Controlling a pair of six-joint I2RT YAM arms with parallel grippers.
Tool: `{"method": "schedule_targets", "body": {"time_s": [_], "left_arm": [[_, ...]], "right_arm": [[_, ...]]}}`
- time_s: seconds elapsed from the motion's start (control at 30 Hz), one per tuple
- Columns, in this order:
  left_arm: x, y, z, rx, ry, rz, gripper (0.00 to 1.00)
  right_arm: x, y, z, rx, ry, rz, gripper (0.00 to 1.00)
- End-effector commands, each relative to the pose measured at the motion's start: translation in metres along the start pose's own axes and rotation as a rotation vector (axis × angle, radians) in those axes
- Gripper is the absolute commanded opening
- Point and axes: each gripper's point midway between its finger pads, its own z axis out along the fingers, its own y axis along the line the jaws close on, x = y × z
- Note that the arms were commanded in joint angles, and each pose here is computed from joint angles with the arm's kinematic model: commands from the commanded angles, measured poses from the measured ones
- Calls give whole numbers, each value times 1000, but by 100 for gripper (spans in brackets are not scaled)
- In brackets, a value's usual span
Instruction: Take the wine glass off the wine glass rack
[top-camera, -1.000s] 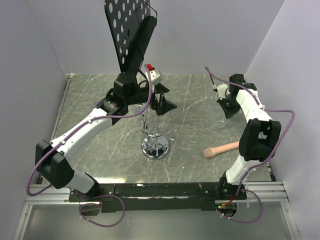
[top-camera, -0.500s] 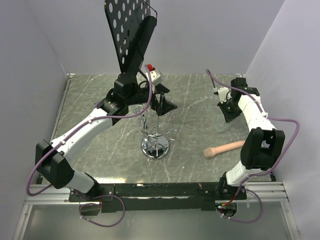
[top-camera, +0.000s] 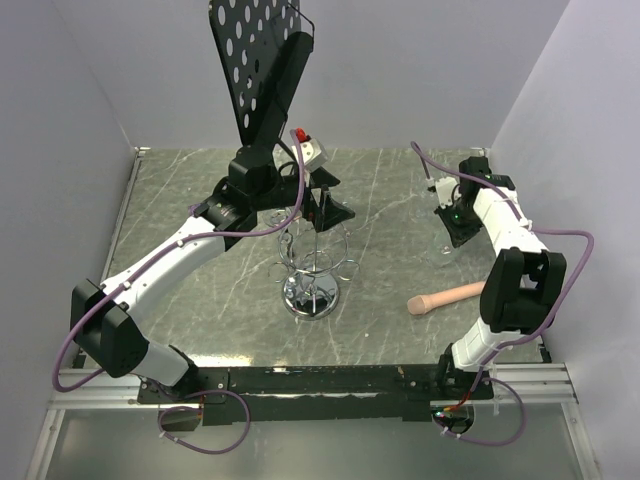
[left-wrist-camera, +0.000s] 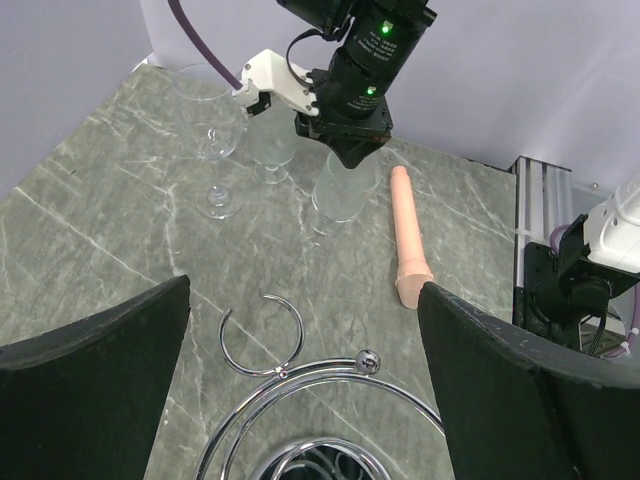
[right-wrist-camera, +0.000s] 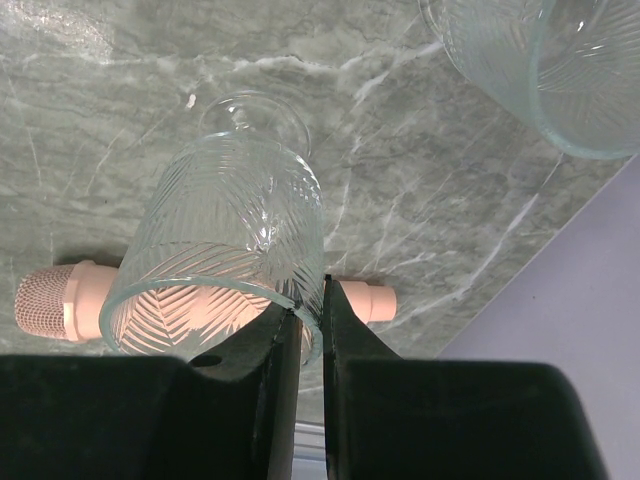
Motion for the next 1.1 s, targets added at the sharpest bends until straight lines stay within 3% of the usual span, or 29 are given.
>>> {"method": "schedule_targets", "body": {"time_s": [0.0,0.27,0.53,0.83,1.07], "left_arm": [[-12,-5,-3,9,-26,45,100],[-10,-7,-2,15,-24,42,100],[-12,-6,-3,14,-27,48,100],[-21,-3,-2,-1,-15,127,100],[-30,-9,-5,14,-15,195,100]], "right_arm": [[-5,-10,-3,38,-23,19,3],[-3,-8,0,29,-11,41,23],[-4,-8,-1,16,1,59,29],[-19,-9,-58,49,-121,115,43],[-18,-1,-85,42,-192,146,45]]}}
